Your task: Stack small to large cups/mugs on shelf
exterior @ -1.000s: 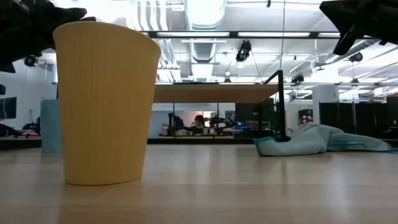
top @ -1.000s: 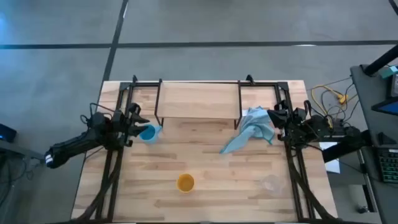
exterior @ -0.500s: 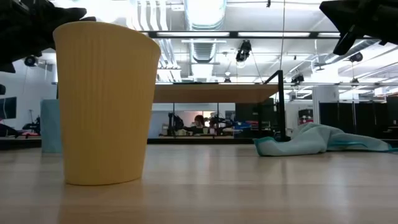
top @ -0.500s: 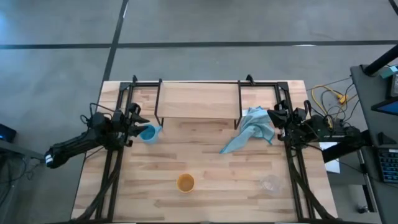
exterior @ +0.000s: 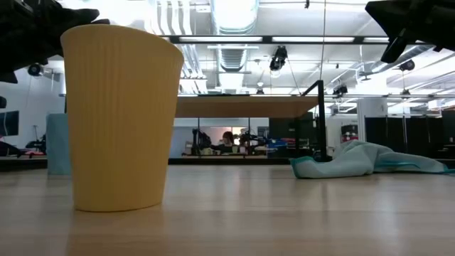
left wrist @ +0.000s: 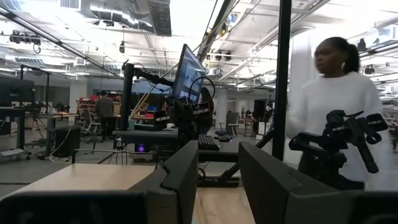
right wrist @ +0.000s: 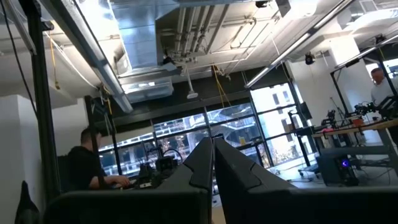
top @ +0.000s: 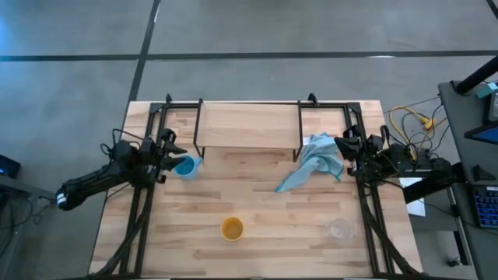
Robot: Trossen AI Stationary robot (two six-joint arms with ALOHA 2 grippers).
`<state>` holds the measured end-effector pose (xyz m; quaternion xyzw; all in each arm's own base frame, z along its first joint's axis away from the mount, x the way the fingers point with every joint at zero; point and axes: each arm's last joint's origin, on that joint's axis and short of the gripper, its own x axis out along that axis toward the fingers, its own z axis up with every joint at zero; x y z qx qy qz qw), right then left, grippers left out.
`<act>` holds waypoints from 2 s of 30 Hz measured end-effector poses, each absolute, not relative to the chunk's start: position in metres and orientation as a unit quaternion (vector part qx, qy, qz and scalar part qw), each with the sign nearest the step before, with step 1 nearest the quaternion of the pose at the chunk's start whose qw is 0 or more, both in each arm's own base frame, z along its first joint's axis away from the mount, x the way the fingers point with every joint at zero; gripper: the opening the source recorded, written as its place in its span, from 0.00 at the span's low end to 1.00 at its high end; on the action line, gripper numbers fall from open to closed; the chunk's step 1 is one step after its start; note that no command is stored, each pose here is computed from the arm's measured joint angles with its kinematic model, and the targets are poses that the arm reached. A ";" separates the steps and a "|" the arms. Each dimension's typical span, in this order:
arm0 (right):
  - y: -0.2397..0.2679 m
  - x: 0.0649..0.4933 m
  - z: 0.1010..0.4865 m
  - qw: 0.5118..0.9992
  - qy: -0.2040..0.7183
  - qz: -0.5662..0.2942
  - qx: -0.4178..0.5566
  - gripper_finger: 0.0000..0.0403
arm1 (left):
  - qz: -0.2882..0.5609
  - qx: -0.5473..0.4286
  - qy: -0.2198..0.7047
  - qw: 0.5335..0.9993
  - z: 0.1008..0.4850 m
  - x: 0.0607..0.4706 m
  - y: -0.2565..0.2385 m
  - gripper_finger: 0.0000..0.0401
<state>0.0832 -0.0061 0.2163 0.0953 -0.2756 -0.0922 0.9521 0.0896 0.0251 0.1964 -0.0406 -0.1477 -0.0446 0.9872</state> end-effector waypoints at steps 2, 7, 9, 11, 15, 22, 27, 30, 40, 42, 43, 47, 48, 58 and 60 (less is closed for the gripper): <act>-0.006 0.083 0.216 0.952 -0.275 -0.092 0.095 0.02 | -0.045 -0.041 -0.147 0.987 0.196 0.090 0.025 0.26; -0.006 0.083 0.216 0.952 -0.275 -0.092 0.095 0.02 | -0.045 -0.041 -0.147 0.987 0.196 0.090 0.025 0.26; -0.006 0.083 0.216 0.952 -0.275 -0.092 0.095 0.02 | -0.045 -0.041 -0.148 0.987 0.196 0.090 0.025 0.26; -0.006 0.083 0.216 0.952 -0.275 -0.092 0.095 0.02 | -0.045 -0.041 -0.147 0.987 0.196 0.090 0.025 0.26; -0.006 0.083 0.216 0.952 -0.275 -0.092 0.095 0.02 | -0.045 -0.041 -0.147 0.987 0.196 0.090 0.025 0.26; -0.006 0.083 0.216 0.952 -0.276 -0.092 0.095 0.02 | -0.045 -0.041 -0.147 0.987 0.196 0.090 0.025 0.26; -0.006 0.083 0.216 0.952 -0.276 -0.092 0.095 0.02 | -0.045 -0.041 -0.148 0.987 0.196 0.090 0.025 0.26; -0.006 0.083 0.216 0.952 -0.276 -0.092 0.095 0.02 | -0.045 -0.041 -0.147 0.987 0.196 0.090 0.025 0.26; -0.006 0.083 0.216 0.952 -0.276 -0.092 0.095 0.02 | -0.044 -0.038 -0.148 0.987 0.196 0.090 0.025 0.26; -0.006 0.083 0.216 0.952 -0.276 -0.091 0.098 0.02 | -0.039 -0.038 -0.149 0.987 0.196 0.090 0.025 0.26; -0.006 0.083 0.216 0.951 -0.277 -0.088 0.107 0.02 | -0.037 -0.039 -0.149 0.987 0.197 0.090 0.026 0.26; -0.006 0.083 0.216 0.940 -0.283 -0.068 0.177 0.02 | -0.038 -0.041 -0.149 0.987 0.196 0.090 0.026 0.26; -0.006 0.083 0.216 0.937 -0.284 -0.063 0.192 0.02 | -0.038 -0.041 -0.149 0.987 0.196 0.090 0.026 0.26; -0.006 0.083 0.216 0.930 -0.286 -0.054 0.223 0.02 | 0.000 -0.088 -0.159 0.983 0.197 0.089 0.028 0.26; -0.006 0.084 0.217 0.931 -0.284 -0.054 0.223 0.02 | 0.009 -0.143 -0.162 0.976 0.198 0.089 0.029 0.26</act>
